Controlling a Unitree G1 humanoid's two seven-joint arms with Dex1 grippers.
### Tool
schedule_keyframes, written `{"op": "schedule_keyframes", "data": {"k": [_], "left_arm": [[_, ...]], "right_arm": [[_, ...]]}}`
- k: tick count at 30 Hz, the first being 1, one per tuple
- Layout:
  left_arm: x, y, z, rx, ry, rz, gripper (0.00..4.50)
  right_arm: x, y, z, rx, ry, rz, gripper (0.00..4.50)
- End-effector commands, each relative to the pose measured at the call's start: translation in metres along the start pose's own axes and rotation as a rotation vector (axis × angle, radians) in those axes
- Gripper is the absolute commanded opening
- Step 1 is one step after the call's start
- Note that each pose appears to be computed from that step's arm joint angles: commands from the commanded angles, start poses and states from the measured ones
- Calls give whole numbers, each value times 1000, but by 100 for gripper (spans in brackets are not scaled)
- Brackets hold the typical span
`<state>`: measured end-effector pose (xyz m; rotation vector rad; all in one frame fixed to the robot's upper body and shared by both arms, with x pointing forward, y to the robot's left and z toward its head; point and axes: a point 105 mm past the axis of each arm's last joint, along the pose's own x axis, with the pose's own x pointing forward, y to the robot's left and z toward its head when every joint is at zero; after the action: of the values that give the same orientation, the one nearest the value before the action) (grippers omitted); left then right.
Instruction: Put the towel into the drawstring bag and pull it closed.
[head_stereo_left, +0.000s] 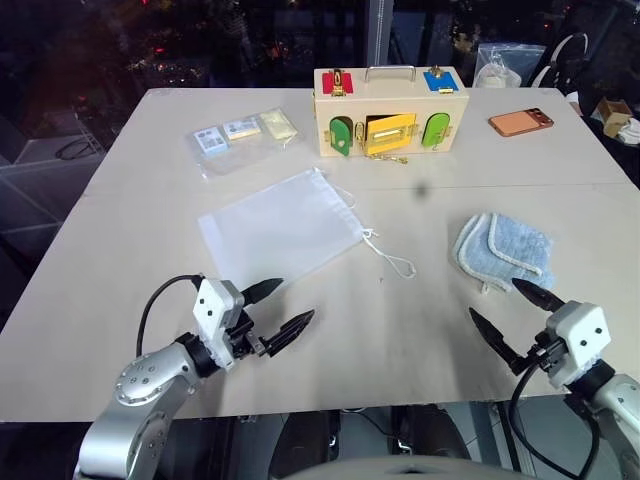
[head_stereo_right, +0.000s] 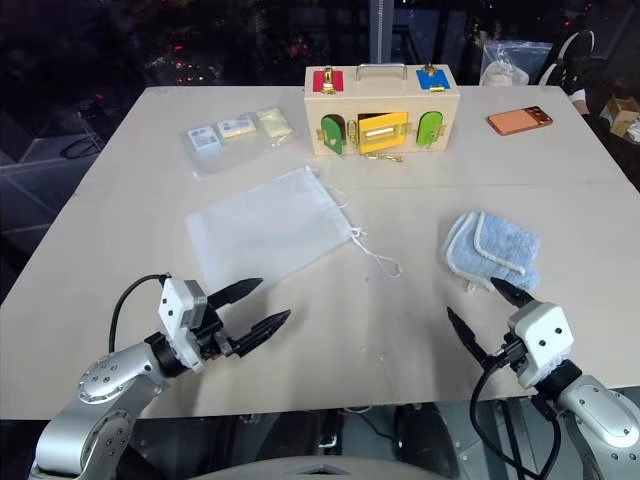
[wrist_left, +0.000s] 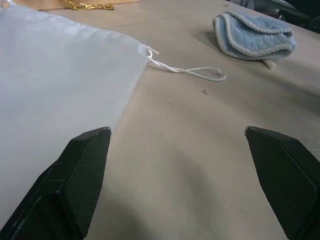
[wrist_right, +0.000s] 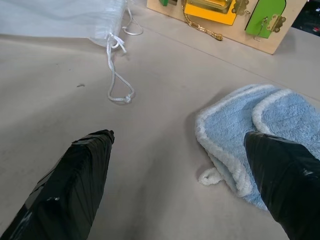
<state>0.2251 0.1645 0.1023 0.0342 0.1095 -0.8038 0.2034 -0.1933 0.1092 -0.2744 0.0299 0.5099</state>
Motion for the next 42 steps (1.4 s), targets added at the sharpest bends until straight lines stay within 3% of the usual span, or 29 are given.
{"op": "schedule_keyframes", "data": {"k": [1, 5, 11, 14, 21, 24, 29, 32, 36, 40, 42], "left_arm": [[7, 17, 23, 24, -76, 87, 445], [30, 61, 65, -60, -166, 301, 445], [71, 85, 94, -102, 83, 387, 445], [115, 99, 115, -157, 160, 421, 445], [183, 107, 81, -253, 433, 512, 445], [193, 106, 71, -147, 552, 575, 445], [205, 102, 55, -31, 608, 622, 445], [211, 96, 43, -18, 619, 605, 358], [204, 105, 36, -5, 637, 581, 162], [199, 109, 52, 83, 518, 312, 5], [190, 112, 64, 189, 445, 176, 5]], "right_arm": [[2, -2, 16, -37, -57, 6, 450], [9, 2, 36, -56, -112, 95, 450], [12, 9, 76, -93, -234, 201, 450], [12, 12, 93, -139, -270, 269, 450], [15, 8, 95, -178, -255, 286, 450], [13, 10, 93, -178, -252, 284, 450], [11, 15, 90, -159, -252, 252, 450], [11, 18, 85, -163, -241, 238, 450], [11, 20, 85, -159, -243, 219, 450], [13, 20, 84, -161, -240, 209, 450], [14, 21, 85, -159, -243, 206, 450]]}}
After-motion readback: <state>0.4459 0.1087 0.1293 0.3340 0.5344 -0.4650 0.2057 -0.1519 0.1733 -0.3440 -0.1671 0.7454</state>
